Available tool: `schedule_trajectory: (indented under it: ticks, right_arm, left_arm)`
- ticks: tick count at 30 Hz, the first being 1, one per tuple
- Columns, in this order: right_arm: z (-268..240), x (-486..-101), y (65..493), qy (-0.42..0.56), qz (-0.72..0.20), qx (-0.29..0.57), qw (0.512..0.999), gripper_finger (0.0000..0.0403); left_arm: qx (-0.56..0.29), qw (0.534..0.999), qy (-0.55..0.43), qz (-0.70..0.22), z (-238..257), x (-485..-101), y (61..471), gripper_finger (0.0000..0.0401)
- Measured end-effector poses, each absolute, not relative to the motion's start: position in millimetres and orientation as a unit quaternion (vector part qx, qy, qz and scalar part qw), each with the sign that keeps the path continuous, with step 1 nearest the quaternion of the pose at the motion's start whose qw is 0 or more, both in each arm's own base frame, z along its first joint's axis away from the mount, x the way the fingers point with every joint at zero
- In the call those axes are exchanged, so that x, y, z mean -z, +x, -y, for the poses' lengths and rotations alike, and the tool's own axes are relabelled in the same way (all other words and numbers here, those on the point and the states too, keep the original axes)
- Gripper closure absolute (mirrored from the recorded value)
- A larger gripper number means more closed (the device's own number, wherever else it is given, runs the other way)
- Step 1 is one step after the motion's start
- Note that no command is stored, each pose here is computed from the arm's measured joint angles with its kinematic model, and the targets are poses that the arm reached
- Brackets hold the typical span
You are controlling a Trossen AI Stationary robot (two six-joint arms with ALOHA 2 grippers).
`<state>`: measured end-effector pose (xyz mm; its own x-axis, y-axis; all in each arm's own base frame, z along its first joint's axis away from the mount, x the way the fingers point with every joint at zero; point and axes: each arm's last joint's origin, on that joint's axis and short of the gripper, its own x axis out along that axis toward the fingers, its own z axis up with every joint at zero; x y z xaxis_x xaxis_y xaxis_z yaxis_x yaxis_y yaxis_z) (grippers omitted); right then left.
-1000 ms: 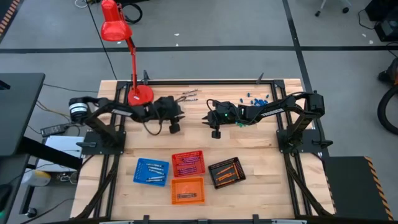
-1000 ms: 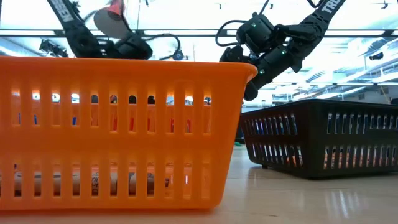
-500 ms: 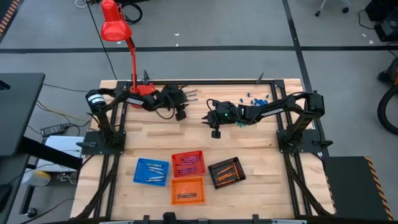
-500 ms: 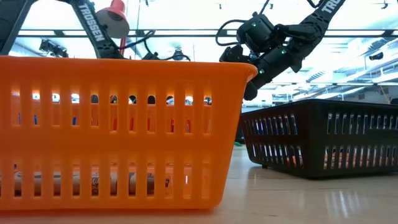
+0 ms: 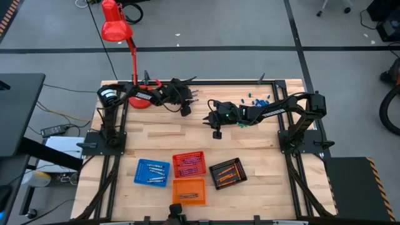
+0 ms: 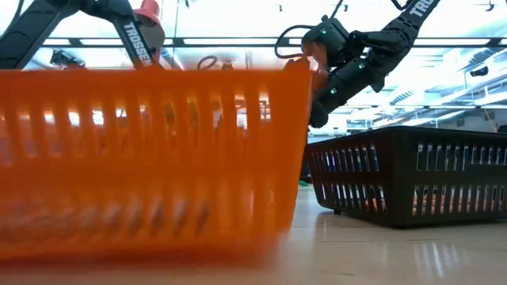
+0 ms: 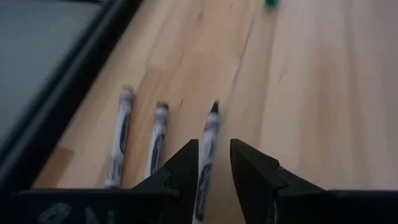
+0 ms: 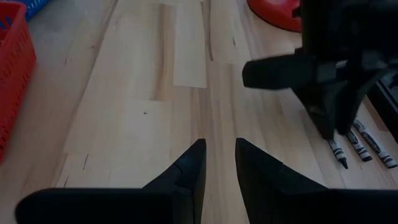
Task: Sort crayons
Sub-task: Put the black crayon into the blue bin
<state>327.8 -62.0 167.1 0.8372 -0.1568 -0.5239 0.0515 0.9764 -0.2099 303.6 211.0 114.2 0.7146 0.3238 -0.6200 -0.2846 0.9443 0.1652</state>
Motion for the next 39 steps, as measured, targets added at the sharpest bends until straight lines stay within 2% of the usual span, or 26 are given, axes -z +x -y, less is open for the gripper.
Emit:
schedule_trajectory:
  ticks: [14,19,27,39]
  right_arm:
    - [62.0,-167.0,327.7,-0.101,-0.281,0.052,0.953,0.0312]
    - [61.7,-166.9,327.7,-0.101,-0.281,0.052,0.953,0.0312]
    - [60.7,-167.0,328.0,-0.099,-0.279,0.041,0.954,0.0312]
    - [60.5,-166.6,327.8,-0.098,-0.281,0.039,0.954,0.0312]
  left_arm:
    - [-0.161,0.914,0.016,-0.372,-212.6,-111.7,308.9,0.0300]
    - [-0.157,0.902,0.003,-0.402,-214.9,-116.7,311.9,0.0322]
    - [-0.157,0.885,-0.007,-0.439,-214.9,-121.0,312.0,0.0387]
    - [-0.167,0.877,-0.009,-0.450,-206.0,-124.2,314.4,0.0388]
